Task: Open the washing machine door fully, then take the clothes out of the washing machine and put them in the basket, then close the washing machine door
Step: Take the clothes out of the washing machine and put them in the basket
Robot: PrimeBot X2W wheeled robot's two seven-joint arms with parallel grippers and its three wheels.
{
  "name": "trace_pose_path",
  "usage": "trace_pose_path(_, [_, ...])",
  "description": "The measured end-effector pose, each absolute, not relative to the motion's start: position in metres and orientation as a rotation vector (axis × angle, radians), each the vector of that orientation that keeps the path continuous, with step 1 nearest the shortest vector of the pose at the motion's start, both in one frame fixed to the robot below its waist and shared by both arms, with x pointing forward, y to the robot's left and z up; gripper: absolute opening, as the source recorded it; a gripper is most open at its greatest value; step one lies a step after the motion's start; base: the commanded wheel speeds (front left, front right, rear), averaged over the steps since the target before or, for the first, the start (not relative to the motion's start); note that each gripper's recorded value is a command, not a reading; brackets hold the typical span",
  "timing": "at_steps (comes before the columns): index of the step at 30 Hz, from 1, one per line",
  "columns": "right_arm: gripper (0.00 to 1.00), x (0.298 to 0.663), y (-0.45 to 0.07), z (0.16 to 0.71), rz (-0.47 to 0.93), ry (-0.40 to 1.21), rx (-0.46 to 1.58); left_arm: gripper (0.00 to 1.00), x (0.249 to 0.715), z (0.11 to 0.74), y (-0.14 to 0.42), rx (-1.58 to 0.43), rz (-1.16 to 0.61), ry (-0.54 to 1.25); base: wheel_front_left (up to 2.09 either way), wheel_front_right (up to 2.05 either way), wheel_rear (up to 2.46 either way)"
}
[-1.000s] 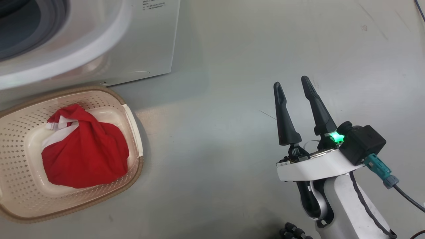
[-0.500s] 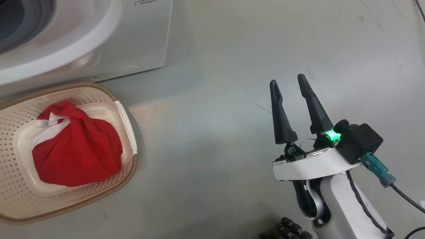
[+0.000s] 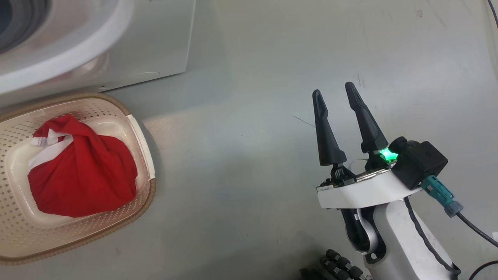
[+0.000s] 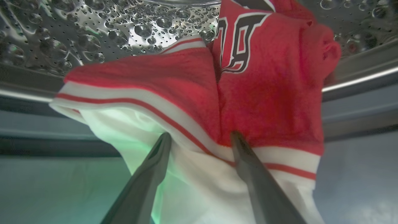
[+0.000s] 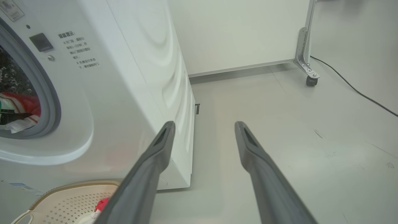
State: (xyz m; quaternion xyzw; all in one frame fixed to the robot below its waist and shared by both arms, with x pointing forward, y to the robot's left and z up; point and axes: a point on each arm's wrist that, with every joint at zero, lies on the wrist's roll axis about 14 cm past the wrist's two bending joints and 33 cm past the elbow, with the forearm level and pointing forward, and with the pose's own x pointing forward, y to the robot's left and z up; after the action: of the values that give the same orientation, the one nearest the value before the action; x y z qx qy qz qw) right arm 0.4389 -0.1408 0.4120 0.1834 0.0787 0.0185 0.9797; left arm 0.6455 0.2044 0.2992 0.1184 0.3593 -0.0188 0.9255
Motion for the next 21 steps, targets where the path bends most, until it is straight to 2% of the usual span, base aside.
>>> trace_pose_path(3, [1.00,0.439,-0.143,0.411,0.027,0.161,0.367,1.00,0.649,0.300,0.202,0.247,-0.042,0.739,0.00,0.00,0.00])
trace_pose_path(4, [1.00,0.439,-0.143,0.411,0.027,0.162,0.366,0.85,0.650,0.300,0.201,0.244,-0.041,0.743,0.00,0.00,0.00])
trace_pose_path(5, [1.00,0.439,-0.143,0.410,0.026,0.163,0.366,0.17,0.651,0.300,0.201,0.241,-0.040,0.745,0.00,0.00,0.00])
trace_pose_path(6, [1.00,0.439,-0.143,0.410,0.026,0.163,0.366,0.00,0.652,0.300,0.200,0.237,-0.039,0.747,0.00,0.00,0.00])
trace_pose_path(14, [1.00,0.445,-0.143,0.414,0.032,0.145,0.364,0.00,0.653,0.300,0.192,0.209,-0.050,0.747,0.00,0.00,0.00])
trace_pose_path(21, [1.00,0.446,-0.143,0.418,0.031,0.134,0.363,0.00,0.656,0.313,0.180,0.157,-0.066,0.678,0.00,0.00,0.00])
